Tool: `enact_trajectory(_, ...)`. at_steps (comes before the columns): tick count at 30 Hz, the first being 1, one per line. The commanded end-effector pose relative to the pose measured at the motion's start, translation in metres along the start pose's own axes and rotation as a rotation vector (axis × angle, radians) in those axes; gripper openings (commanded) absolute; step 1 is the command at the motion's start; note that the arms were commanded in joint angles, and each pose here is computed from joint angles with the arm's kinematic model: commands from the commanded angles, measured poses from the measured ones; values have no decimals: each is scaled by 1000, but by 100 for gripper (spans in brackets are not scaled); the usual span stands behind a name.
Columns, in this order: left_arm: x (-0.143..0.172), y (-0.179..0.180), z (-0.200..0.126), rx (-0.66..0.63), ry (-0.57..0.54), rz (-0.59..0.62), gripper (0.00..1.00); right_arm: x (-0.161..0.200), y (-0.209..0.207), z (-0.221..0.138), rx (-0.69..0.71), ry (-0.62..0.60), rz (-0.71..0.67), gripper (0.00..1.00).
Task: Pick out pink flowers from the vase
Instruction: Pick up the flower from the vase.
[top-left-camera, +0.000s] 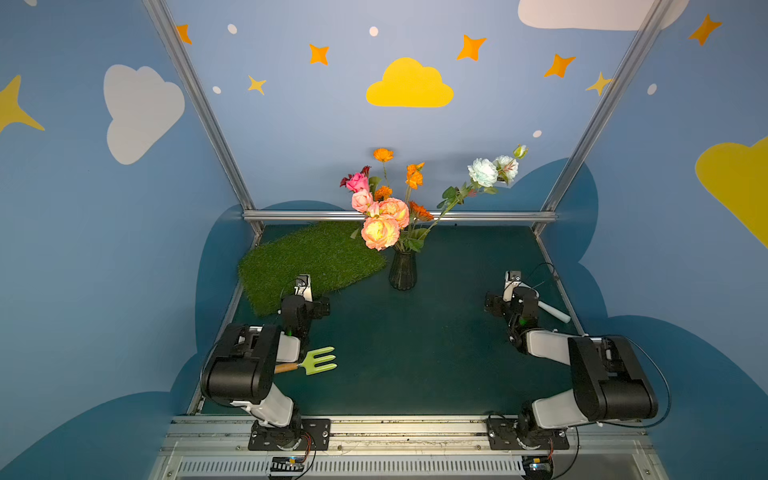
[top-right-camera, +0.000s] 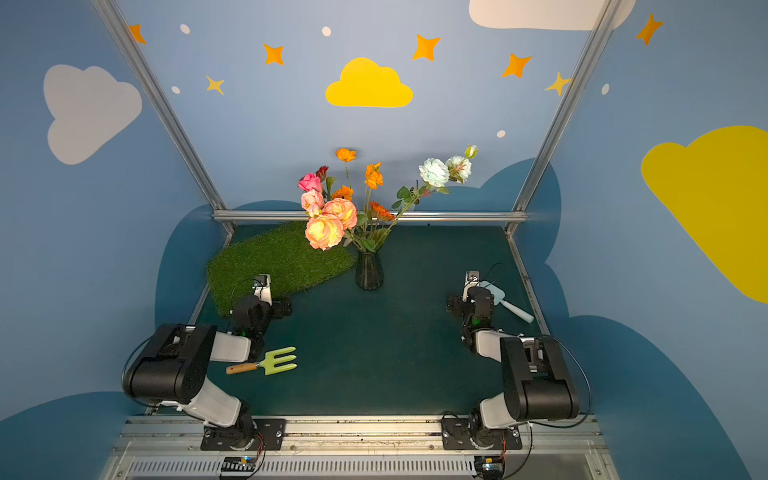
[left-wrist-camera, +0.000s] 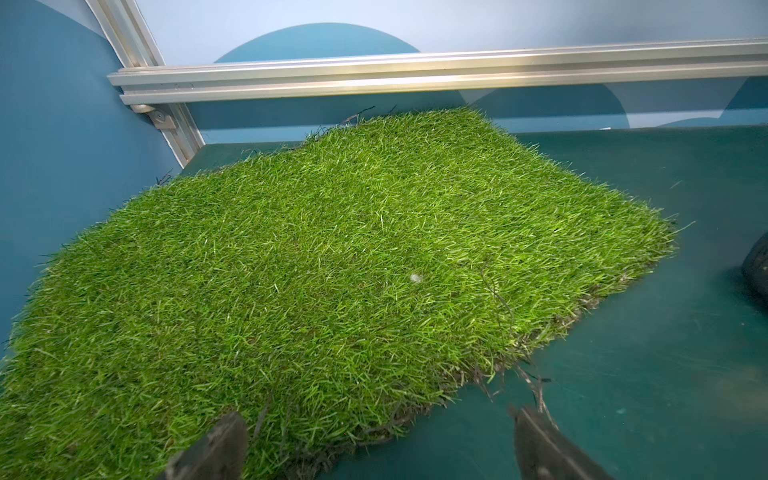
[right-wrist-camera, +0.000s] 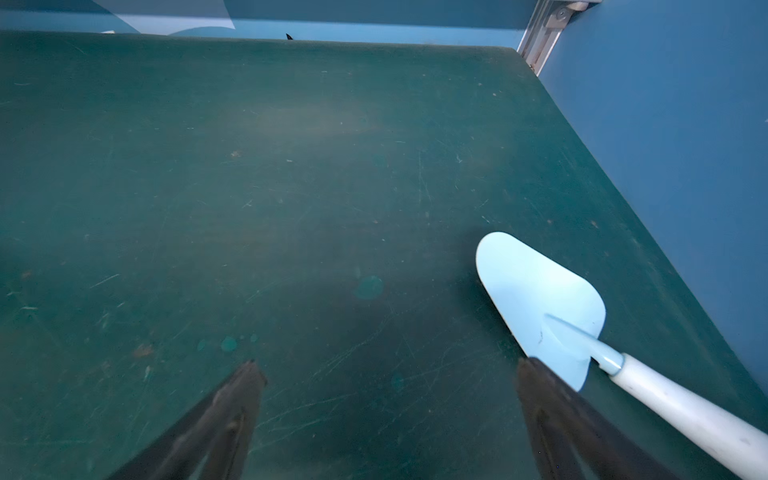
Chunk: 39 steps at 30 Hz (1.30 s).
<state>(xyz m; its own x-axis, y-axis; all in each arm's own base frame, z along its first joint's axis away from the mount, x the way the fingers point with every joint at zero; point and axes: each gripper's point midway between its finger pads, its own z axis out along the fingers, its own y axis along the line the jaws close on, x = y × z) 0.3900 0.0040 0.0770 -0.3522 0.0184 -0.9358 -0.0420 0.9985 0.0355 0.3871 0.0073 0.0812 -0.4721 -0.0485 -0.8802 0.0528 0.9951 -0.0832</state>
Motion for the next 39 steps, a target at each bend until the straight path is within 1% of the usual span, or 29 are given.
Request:
enact_trajectory(1, -10, -1, 1, 14, -21, -15, 100, -7, 0, 1, -6, -15, 9, 97)
enact_trajectory(16, -9, -1, 1, 25, -16, -20, 100, -8, 0, 0, -6, -17, 12, 97)
enact_trajectory(20, -11, 2, 0, 18, -23, -26, 100, -15, -5, -9, 16, -52, 26, 97)
enact_trajectory(22, -13, 2, -1, 18, -27, -24, 100, -24, 2, -17, -27, -65, 9, 97)
enact_trajectory(24, -18, 4, -5, 6, -32, -33, 100, -32, 14, -26, -97, -40, -17, 97)
enact_trajectory(28, -31, 5, -11, 1, -24, -32, 99, -45, 22, -35, -138, 22, -1, 97)
enact_trajectory(31, -42, 5, -20, -11, -38, -19, 97, -56, 24, -48, -156, 31, 35, 97)
enact_trajectory(34, -54, 8, -31, -33, -35, -56, 95, -69, 32, -66, -220, 28, 52, 97)
enact_trajectory(37, -69, -6, -41, 48, -50, -81, 90, -73, 41, -84, -283, 41, 66, 97)
enact_trajectory(38, -75, -11, -45, 76, -59, -94, 87, -87, 44, -93, -306, 20, 74, 97)
enact_trajectory(39, -80, -16, -48, 97, -61, -106, 84, -89, 47, -101, -331, 19, 79, 97)
